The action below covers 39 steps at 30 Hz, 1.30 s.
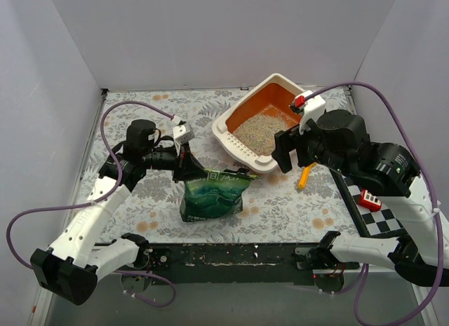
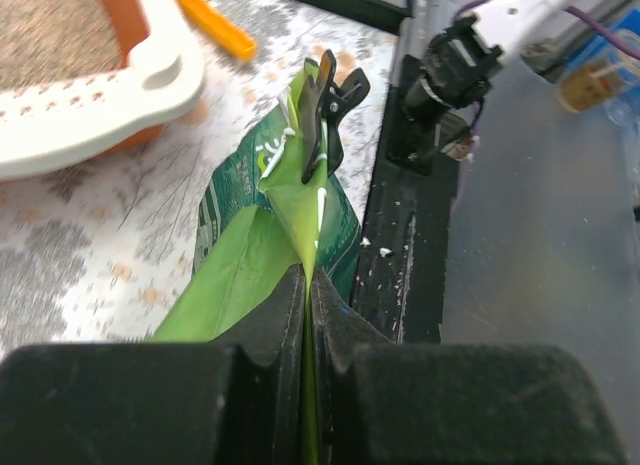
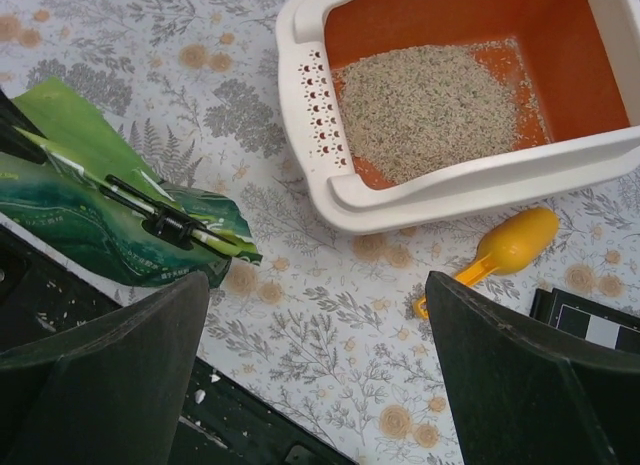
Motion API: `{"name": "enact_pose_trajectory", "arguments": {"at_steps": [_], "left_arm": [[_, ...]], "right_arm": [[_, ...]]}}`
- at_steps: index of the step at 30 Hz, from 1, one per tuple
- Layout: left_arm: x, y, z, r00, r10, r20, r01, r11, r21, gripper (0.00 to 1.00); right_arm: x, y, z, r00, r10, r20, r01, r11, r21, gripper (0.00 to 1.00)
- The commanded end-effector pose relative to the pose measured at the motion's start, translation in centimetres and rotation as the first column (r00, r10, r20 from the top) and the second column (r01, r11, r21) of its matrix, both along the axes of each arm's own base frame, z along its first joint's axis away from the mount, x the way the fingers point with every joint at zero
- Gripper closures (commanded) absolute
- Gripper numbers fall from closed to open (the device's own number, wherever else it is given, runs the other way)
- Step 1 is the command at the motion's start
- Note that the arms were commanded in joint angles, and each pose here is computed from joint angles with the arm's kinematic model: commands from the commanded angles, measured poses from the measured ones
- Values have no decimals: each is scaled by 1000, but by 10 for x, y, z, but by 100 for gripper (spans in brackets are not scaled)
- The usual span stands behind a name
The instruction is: Fill the litter box with clean litter
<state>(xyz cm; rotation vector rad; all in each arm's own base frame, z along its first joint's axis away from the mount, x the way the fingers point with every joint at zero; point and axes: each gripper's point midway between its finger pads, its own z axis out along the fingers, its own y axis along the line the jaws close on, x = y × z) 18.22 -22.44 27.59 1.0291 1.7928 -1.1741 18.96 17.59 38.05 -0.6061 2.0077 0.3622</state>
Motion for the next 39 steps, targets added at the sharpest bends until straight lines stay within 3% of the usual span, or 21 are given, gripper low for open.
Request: {"name": "enact_pose_trajectory", "arguments": {"at_steps": [1,10,13,18,20,25,29,33,36,39], "left_arm": [[-14,-25,42,940,-248,233,285,948,-140,100],[10,-46,2,929,-310,200,334,937,-97,98],[17,-45,-21,951,-270,147,282,957,-62,58],[17,-41,-20,965,-209,159,220,974,-52,25],[21,-38,-12,972,-160,173,171,984,-45,2],[33,-28,10,978,1,209,8,999,-39,2],[39,-14,41,956,177,236,-155,982,-110,2],[55,3,44,916,378,134,-366,925,-105,2],[71,19,20,846,533,11,-533,846,3,2],[79,33,-15,781,623,-43,-616,780,110,2]], "right_arm": [[-16,1,2,994,110,25,-110,994,22,3],[-33,20,-24,959,284,-17,-285,959,-5,2],[-34,21,-33,951,308,-19,-308,951,-16,2],[-40,25,-32,925,381,1,-380,924,-36,2],[-45,29,-37,906,421,-25,-422,905,-44,2],[-55,44,-59,842,533,-86,-538,840,-66,2],[-53,55,-67,807,586,-75,-590,804,-76,4],[-47,70,-78,785,617,-56,-620,782,-71,5],[-43,80,-92,775,627,-76,-631,773,-65,6],[-37,91,-103,770,631,-98,-637,768,-63,8]]}}
